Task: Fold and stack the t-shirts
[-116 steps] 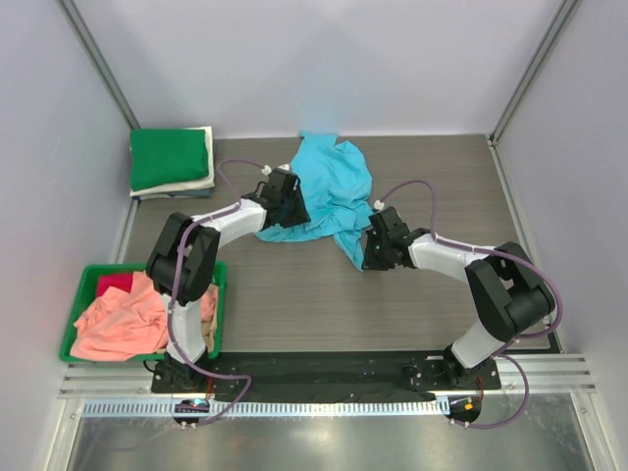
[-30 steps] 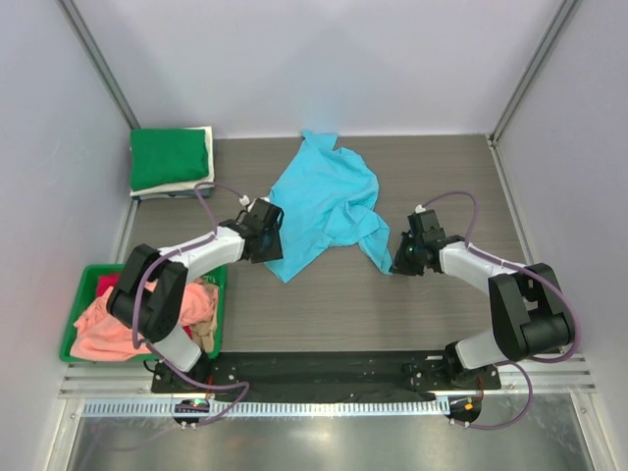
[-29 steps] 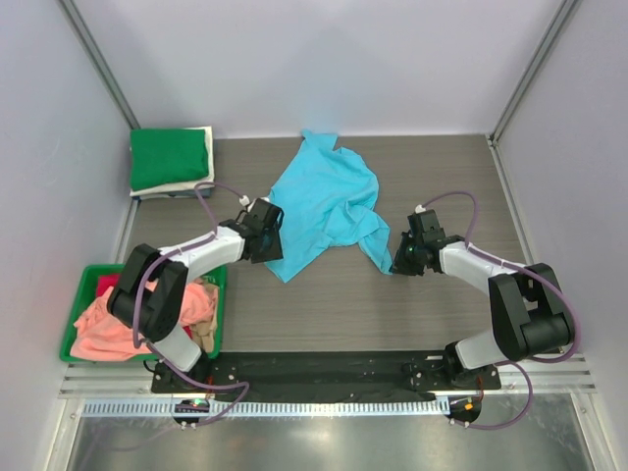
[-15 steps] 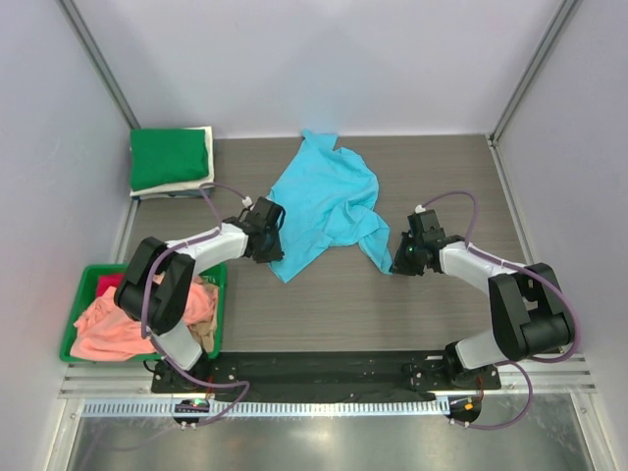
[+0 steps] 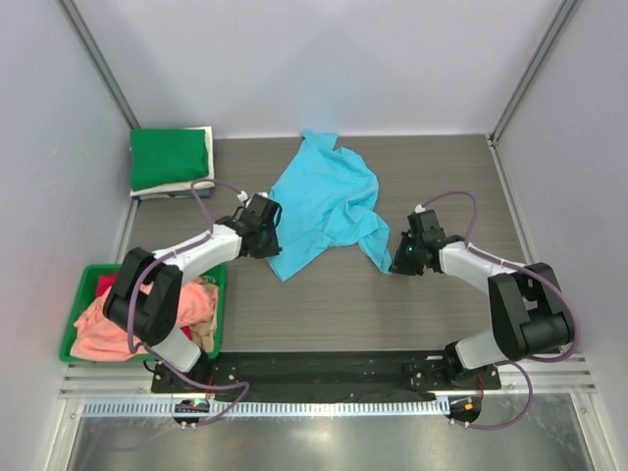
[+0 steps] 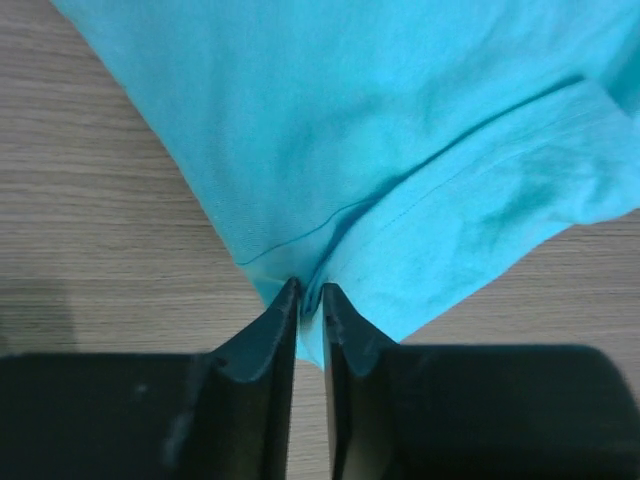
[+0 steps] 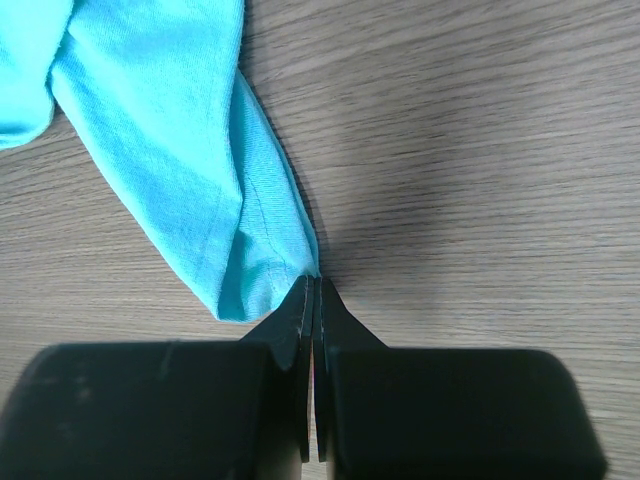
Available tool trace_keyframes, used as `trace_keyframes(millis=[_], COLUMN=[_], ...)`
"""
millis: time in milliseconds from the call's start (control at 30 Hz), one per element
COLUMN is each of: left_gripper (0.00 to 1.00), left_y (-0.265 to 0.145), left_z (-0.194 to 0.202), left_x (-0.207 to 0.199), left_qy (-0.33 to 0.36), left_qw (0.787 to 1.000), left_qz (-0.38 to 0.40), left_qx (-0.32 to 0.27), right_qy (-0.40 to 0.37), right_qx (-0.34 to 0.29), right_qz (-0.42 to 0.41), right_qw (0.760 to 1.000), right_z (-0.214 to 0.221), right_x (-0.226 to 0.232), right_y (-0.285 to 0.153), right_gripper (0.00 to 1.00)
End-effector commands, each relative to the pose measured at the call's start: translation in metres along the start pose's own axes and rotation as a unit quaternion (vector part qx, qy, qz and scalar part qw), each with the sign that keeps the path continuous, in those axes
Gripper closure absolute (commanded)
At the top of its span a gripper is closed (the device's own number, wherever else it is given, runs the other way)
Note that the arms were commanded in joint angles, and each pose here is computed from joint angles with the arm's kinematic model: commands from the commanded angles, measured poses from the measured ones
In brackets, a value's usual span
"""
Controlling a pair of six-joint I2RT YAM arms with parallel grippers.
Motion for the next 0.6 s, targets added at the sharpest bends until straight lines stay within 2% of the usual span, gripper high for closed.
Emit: trace_keyframes(millis=[0, 33, 300, 367, 567], left_gripper=[0.79, 0.75, 0.71, 0.67, 0.66], left_y=[-0.016, -0.014, -0.006, -0.004, 0.002], left_z=[-0.008, -0.007, -0.002, -0.002, -0.002], left_x=[0.002, 0.001, -0.006, -0.006, -0.001], left_qy=[-0.001, -0.001, 0.009, 0.009, 0.001], left_qw=[0.999, 1.0, 1.0, 1.0, 0.999], left_qz=[-0.005, -0.004, -0.002, -0.009, -0.042], left_qx=[-0.033, -0.029, -0.016, -0.014, 0.001], right_qy=[-0.005, -0.005, -0.006, -0.007, -0.007], right_qx=[-0.001, -0.001, -0.001, 0.0, 0.003], right_qz=[0.016, 0.017, 0.02, 0.019, 0.023], right_qw=[1.0, 1.0, 1.0, 1.0, 1.0], right_z=[0.001, 0.001, 0.001, 0.001, 0.001], right_x=[-0.005, -0.005, -0.006, -0.006, -0.007], right_y=[-0.002, -0.002, -0.001, -0.001, 0.001], right_gripper=[0.99, 0.99, 0.99, 0.99, 0.99])
Point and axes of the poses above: each gripper's point midway between its finger pads, its own y axis out along the fingers, its own x axis along the line the jaws close on, z = x × y, the point moved 9 cm from there along -y, back along the fingers, and after that the axes turned 13 degrees about y, right-handed, at the moved point
